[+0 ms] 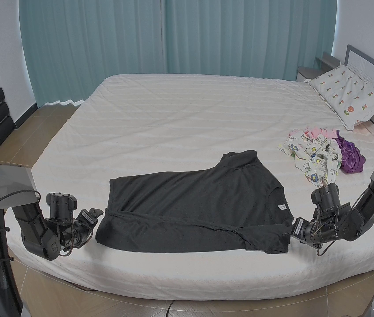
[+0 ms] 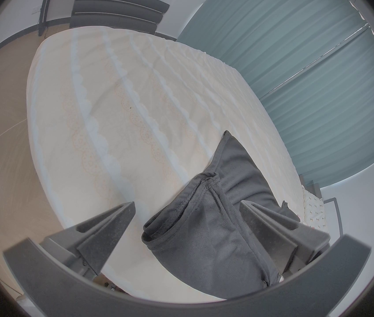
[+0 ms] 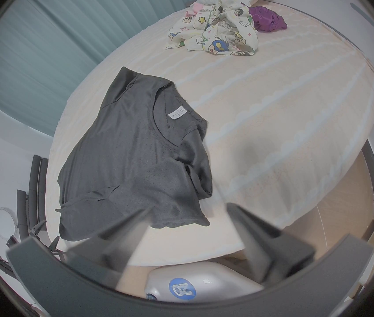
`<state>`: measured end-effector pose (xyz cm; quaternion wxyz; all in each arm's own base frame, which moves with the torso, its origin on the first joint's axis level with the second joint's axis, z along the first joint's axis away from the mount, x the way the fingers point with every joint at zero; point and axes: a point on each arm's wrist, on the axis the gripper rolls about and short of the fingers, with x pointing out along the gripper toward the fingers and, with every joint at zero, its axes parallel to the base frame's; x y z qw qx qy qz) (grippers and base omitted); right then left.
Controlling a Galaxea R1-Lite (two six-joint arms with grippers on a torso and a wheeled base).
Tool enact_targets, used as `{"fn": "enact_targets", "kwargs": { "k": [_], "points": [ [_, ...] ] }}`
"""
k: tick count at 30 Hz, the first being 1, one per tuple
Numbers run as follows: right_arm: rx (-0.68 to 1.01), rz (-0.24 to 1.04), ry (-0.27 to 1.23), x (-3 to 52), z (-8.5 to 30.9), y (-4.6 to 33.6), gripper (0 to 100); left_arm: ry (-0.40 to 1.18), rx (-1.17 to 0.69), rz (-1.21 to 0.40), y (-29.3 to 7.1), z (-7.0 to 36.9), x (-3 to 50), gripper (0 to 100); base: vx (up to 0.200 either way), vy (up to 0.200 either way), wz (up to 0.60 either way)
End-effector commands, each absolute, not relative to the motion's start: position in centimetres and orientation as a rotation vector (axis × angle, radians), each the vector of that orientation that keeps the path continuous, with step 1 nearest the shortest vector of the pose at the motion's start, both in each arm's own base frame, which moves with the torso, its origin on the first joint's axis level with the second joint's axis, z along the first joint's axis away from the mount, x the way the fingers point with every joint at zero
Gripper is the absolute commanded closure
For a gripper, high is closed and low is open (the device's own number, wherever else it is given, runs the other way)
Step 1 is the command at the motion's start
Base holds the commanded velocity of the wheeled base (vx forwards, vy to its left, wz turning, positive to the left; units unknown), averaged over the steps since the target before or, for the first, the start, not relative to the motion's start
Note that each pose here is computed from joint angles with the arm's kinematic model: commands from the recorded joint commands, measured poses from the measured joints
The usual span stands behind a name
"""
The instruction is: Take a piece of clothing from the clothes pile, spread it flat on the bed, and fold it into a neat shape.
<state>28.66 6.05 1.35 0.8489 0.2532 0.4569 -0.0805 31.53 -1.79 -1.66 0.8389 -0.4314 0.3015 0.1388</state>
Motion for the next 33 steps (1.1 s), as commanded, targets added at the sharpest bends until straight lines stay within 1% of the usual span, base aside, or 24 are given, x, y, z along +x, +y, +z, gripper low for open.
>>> {"fn": "enact_targets", "kwargs": {
  "k": [1, 4, 10, 13, 20, 26, 27, 33],
  "points": [
    [0.532, -0.17, 0.966, 29.1, 1.0, 6.1, 0, 0.637, -0.913, 0.293, -1.8, -1.7, 31.5, 0, 0.0, 0.0, 0.0],
    [0.551, -0.159, 0.927, 30.3, 1.5, 6.4, 0, 0.636, -0.914, 0.294, -1.8, -1.7, 31.5, 0, 0.0, 0.0, 0.0],
    [0.571, -0.148, 0.906, 32.0, 1.2, 6.4, 0, 0.635, -0.914, 0.293, -1.8, -1.6, 31.6, 0, 0.0, 0.0, 0.0],
    [0.582, -0.126, 0.937, 32.6, 0.2, 6.5, 0, 0.635, -0.914, 0.293, -1.8, -1.6, 31.6, 0, 0.0, 0.0, 0.0],
    [0.607, -0.093, 0.892, 34.0, -1.5, 6.6, 0, 0.635, -0.914, 0.293, -1.8, -1.6, 31.6, 0, 0.0, 0.0, 0.0],
    [0.623, -0.07, 0.864, 34.6, -1.9, 6.5, 0, 0.635, -0.914, 0.293, -1.8, -1.6, 31.6, 0, 0.0, 0.0, 0.0],
    [0.628, -0.062, 0.865, 34.6, -1.9, 6.5, 100, 0.635, -0.914, 0.293, -1.8, -1.6, 31.6, 0, 0.0, 0.0, 0.0],
    [0.639, -0.077, 0.855, 34.7, -1.6, 5.6, 100, 0.635, -0.914, 0.293, -1.8, -1.6, 31.6, 0, 0.0, 0.0, 0.0]
  ]
}}
